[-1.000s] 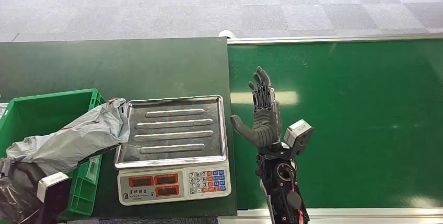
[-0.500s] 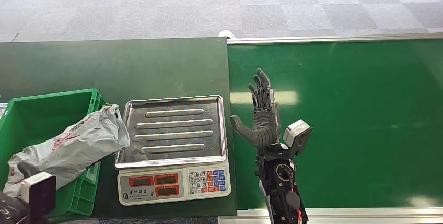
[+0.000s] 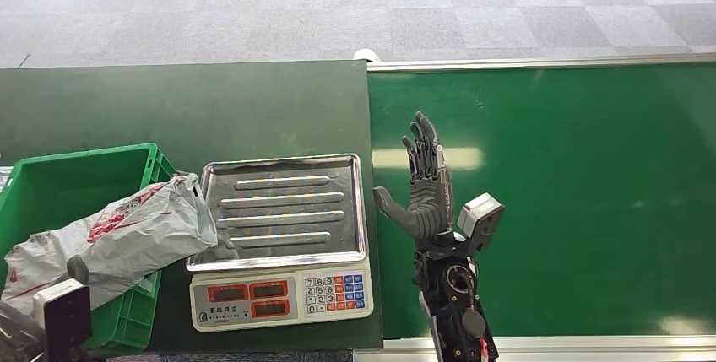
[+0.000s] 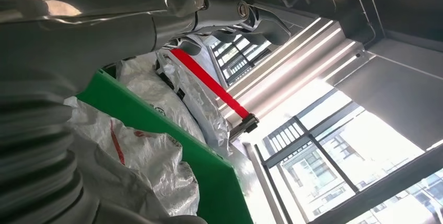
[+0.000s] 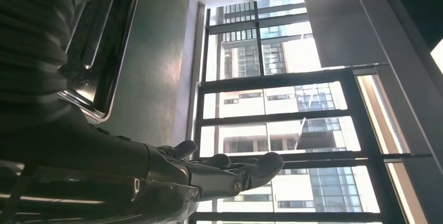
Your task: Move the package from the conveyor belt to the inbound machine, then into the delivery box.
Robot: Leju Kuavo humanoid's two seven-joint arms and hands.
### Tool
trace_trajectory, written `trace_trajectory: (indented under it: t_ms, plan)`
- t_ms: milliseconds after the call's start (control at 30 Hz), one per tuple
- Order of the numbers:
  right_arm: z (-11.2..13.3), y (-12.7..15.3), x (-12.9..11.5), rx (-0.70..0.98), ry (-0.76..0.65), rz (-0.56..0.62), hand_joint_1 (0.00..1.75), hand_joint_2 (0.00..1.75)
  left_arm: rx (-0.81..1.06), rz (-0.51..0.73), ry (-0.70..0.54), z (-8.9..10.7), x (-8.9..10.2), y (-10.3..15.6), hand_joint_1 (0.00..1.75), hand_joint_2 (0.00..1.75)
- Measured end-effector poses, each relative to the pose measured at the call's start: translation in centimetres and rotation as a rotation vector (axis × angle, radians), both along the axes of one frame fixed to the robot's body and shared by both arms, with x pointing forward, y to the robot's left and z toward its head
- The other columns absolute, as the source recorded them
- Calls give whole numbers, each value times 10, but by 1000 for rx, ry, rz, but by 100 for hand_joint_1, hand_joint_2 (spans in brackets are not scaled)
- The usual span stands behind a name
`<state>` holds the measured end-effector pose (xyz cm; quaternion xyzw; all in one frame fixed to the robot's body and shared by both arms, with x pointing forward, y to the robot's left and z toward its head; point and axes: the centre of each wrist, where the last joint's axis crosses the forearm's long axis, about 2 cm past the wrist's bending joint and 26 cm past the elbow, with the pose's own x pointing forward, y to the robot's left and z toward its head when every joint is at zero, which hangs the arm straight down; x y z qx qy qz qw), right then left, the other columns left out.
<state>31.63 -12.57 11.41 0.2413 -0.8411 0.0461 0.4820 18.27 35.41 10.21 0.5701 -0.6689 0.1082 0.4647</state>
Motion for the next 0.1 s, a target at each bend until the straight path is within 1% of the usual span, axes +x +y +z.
trace_trajectory:
  t_ms: [100]
  plan:
    - [0, 0, 0, 1, 2, 0, 0, 175, -42, -67, -58, 0, 2, -2, 0, 175]
